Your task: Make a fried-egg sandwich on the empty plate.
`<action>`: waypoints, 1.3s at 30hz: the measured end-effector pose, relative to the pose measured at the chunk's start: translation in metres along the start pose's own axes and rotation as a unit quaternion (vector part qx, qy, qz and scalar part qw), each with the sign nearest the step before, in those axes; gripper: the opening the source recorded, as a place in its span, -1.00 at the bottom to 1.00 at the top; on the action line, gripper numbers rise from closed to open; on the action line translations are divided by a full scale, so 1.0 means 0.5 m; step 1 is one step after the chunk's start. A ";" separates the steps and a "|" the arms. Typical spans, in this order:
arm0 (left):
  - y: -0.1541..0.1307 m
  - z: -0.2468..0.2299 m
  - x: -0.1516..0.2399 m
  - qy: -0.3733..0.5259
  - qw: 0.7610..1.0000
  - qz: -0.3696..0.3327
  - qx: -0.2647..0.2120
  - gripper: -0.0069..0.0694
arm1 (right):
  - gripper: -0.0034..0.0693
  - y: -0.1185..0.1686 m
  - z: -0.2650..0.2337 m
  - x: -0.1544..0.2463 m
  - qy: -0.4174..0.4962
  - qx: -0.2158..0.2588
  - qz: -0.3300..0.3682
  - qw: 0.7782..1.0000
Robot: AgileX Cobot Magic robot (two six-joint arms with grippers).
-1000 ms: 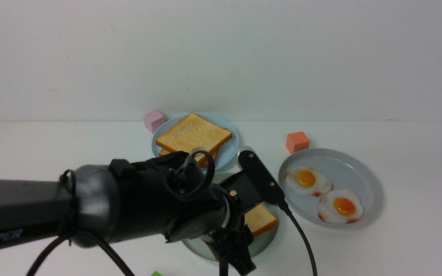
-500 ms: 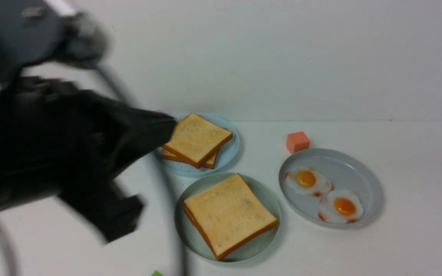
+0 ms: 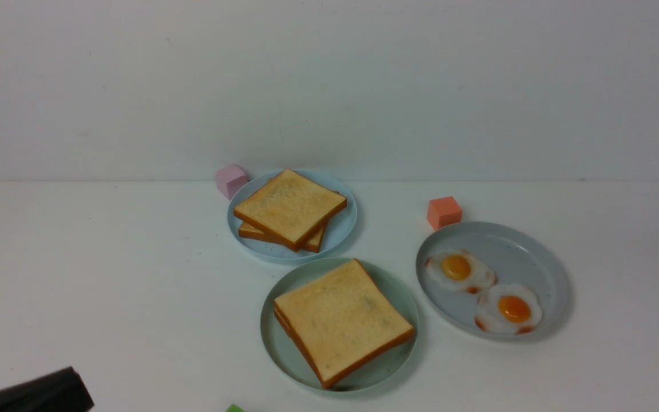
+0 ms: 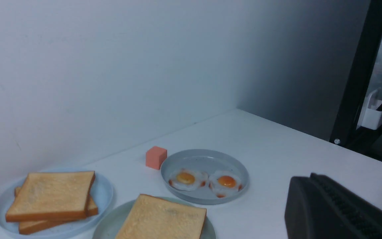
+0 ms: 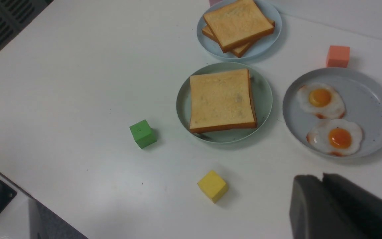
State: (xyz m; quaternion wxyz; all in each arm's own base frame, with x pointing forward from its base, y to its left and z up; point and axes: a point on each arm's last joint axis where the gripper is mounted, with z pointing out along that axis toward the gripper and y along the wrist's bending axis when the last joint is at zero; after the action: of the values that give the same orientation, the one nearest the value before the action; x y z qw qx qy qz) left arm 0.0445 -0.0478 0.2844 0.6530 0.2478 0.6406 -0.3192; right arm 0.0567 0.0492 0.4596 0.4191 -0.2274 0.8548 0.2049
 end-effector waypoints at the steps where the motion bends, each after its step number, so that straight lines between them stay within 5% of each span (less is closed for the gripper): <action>1: 0.001 0.001 0.007 0.004 1.000 -0.001 0.000 -0.85 | -0.70 0.000 0.000 0.000 0.000 0.000 0.000 1.000; 15: 0.007 0.005 0.075 0.066 0.998 -0.005 -0.007 -0.85 | -0.65 0.000 0.000 0.000 0.000 0.001 0.002 1.000; 20: 0.007 0.005 0.079 0.070 0.998 -0.005 -0.007 -0.85 | -0.73 -0.025 -0.001 0.010 -0.011 0.062 0.036 0.997; 22: 0.007 0.005 0.079 0.070 0.998 -0.005 -0.007 -0.85 | -0.91 -0.050 0.023 0.048 -0.041 0.109 0.054 0.992; 32: 0.007 0.005 0.079 0.071 0.997 -0.005 -0.007 -0.85 | -0.94 -0.158 0.197 0.351 -0.212 0.295 0.075 0.929; 39: 0.007 0.005 0.079 0.071 0.997 -0.005 -0.007 -0.84 | -0.94 -0.173 0.264 0.483 -0.193 0.311 0.091 0.926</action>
State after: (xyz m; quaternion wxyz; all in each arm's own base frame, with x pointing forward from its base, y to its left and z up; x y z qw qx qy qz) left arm 0.0479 -0.0513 0.2449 0.6063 0.2615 0.6887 -0.2995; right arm 0.0559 -0.0020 0.1758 0.6049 0.0373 0.7954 0.0062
